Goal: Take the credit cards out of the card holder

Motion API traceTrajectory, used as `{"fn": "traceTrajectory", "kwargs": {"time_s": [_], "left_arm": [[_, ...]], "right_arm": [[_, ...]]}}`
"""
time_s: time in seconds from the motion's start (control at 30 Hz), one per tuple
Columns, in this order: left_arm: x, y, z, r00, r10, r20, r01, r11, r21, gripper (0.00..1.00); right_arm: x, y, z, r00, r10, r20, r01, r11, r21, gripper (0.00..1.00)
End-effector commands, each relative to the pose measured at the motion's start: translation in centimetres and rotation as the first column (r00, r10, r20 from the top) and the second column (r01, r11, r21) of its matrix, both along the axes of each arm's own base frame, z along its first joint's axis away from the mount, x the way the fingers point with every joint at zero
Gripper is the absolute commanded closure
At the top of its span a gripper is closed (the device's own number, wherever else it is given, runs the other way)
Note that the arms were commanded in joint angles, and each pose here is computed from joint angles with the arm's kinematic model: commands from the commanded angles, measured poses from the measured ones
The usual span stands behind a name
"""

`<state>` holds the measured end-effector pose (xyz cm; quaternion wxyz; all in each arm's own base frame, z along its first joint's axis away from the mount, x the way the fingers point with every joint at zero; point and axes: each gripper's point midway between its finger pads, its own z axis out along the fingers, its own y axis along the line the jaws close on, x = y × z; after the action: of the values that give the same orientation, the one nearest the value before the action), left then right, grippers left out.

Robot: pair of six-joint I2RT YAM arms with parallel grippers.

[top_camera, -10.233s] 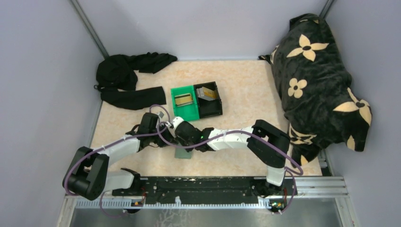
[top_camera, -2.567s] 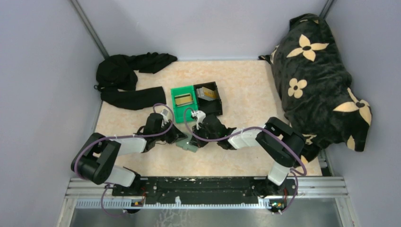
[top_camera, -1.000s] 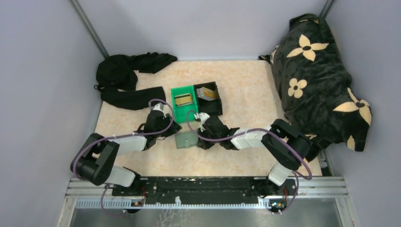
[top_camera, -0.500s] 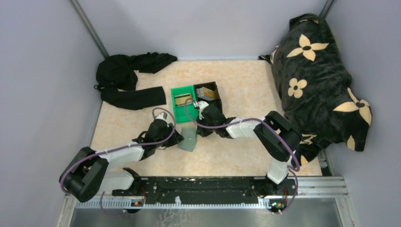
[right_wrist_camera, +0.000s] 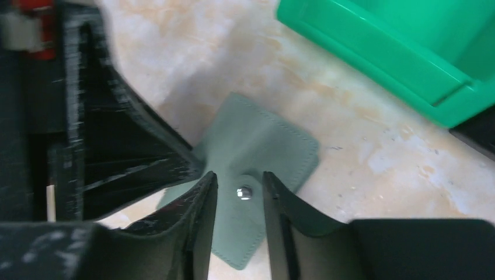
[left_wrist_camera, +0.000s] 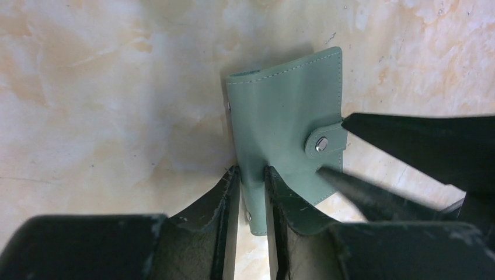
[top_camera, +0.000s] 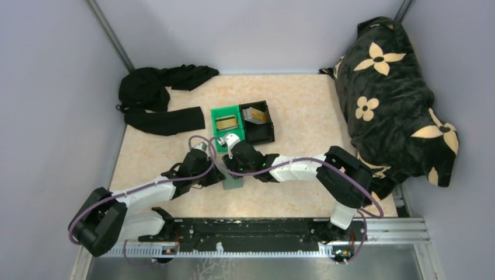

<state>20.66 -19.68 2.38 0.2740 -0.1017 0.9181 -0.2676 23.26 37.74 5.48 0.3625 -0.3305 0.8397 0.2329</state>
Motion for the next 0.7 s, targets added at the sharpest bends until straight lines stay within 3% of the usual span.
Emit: {"fn": "traceTrajectory", "kwargs": {"time_s": [0.0,0.4,0.57,0.67], "left_arm": [[0.1,0.0,-0.6,1.000,0.008,-0.022,-0.008,1.000,0.024,0.72],[-0.2,0.0,-1.6,0.999,0.004,-0.053,-0.003,0.999,0.032,0.74],[-0.2,0.0,-1.8,0.998,0.006,-0.060,-0.003,0.999,0.036,0.74],[-0.1,0.0,-1.7,0.998,0.010,-0.058,-0.008,0.999,0.036,0.74]], "right_arm": [[0.2,1.3,3.0,0.995,-0.005,0.104,0.005,1.000,0.006,0.60],[-0.9,-0.1,-1.5,0.994,0.006,0.111,0.016,0.980,-0.199,0.60],[-1.3,-0.7,-2.5,0.995,0.019,0.101,0.007,0.968,-0.250,0.69],[-1.4,-1.4,-3.1,0.995,0.005,0.095,0.022,0.960,-0.281,0.82]]}}
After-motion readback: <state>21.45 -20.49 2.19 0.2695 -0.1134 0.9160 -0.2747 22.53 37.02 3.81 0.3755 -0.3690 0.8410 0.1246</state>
